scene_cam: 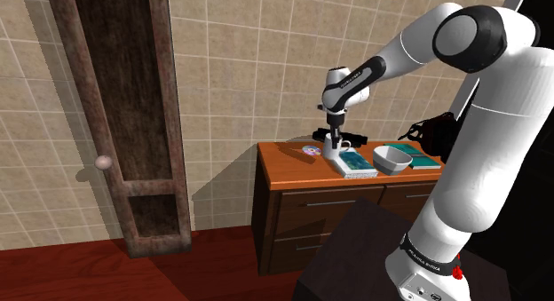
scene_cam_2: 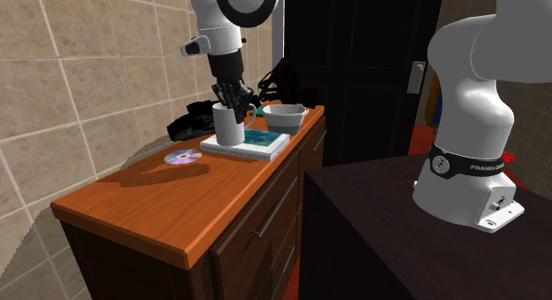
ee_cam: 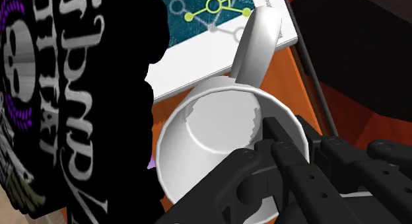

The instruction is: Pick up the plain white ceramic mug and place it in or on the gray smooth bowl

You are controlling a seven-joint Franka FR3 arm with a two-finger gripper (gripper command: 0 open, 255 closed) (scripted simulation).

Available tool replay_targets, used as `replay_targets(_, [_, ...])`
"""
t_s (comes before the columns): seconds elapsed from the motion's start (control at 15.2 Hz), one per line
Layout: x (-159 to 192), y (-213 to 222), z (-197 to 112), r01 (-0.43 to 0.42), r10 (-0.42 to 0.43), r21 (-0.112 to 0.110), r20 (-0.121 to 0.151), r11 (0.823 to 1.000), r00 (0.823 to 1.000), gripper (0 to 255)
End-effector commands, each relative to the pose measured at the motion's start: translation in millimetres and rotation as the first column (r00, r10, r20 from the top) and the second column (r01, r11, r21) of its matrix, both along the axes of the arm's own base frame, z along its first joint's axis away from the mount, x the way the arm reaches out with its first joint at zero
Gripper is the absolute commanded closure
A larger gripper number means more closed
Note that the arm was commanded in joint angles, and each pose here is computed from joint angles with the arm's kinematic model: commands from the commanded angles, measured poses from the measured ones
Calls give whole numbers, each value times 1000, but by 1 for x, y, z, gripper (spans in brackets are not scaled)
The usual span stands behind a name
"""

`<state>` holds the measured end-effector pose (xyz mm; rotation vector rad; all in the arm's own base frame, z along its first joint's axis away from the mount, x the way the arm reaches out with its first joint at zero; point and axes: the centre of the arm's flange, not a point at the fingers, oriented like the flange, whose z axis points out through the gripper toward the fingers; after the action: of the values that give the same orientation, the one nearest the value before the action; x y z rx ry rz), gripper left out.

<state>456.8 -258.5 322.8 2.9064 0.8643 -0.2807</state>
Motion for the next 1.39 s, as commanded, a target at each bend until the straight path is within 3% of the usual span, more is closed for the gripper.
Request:
replay_targets(0.0, [1,0,12,0,0,-1,1,1000,1000,255])
replay_targets(1.06, [1,0,93,1,-1,-1,1,1000,1000,255])
replay_targets(1.32, [-38,-35,97,0,0,-1,1,1000,1000,255])
